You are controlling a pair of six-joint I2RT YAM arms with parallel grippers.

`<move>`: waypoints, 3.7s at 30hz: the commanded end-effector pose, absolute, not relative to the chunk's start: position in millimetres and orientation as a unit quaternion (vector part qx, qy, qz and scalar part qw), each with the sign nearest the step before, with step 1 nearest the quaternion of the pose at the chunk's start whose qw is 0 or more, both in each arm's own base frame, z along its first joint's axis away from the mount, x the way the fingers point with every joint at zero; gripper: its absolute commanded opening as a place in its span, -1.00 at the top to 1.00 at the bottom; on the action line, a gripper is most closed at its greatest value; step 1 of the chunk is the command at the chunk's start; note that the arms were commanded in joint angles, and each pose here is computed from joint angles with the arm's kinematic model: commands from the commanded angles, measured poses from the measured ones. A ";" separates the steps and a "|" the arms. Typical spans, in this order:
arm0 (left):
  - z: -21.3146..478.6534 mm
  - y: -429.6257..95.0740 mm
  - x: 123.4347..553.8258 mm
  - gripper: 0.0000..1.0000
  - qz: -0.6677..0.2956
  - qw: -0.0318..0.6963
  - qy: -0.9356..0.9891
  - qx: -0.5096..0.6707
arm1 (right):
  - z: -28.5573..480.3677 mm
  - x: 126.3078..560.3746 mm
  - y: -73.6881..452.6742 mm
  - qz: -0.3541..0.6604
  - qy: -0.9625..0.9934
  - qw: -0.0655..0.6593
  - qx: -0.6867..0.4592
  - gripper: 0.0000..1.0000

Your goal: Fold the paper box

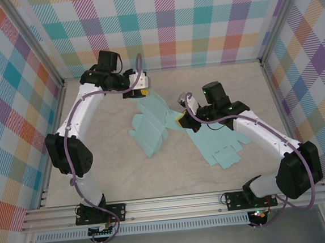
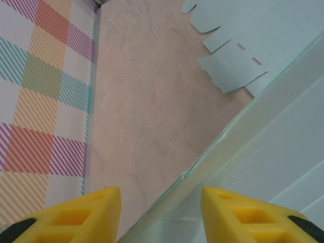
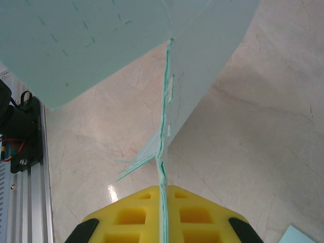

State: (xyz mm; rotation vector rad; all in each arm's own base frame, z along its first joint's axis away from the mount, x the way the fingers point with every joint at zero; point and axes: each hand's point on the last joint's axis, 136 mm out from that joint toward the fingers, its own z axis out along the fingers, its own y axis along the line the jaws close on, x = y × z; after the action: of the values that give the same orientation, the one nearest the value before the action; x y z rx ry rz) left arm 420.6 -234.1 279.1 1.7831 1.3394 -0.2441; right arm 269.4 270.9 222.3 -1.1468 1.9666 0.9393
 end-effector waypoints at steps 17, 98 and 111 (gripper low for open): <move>248.2 -215.3 418.1 1.00 -0.018 0.407 0.636 0.656 | 174.4 318.4 260.4 0.269 0.827 0.319 -0.376 1.00; 139.5 -195.9 368.2 1.00 0.329 0.466 0.740 0.357 | 135.5 377.5 288.7 0.407 0.901 0.148 0.019 0.23; 134.5 -203.4 360.6 1.00 0.335 0.500 0.708 0.370 | 174.8 363.2 215.3 0.339 0.909 0.240 0.041 0.03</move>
State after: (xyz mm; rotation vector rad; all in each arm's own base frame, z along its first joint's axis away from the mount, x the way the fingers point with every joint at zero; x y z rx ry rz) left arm 361.4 -191.7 126.9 0.9056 1.7811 0.8100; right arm 363.6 240.0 175.8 0.0778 2.4951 1.0191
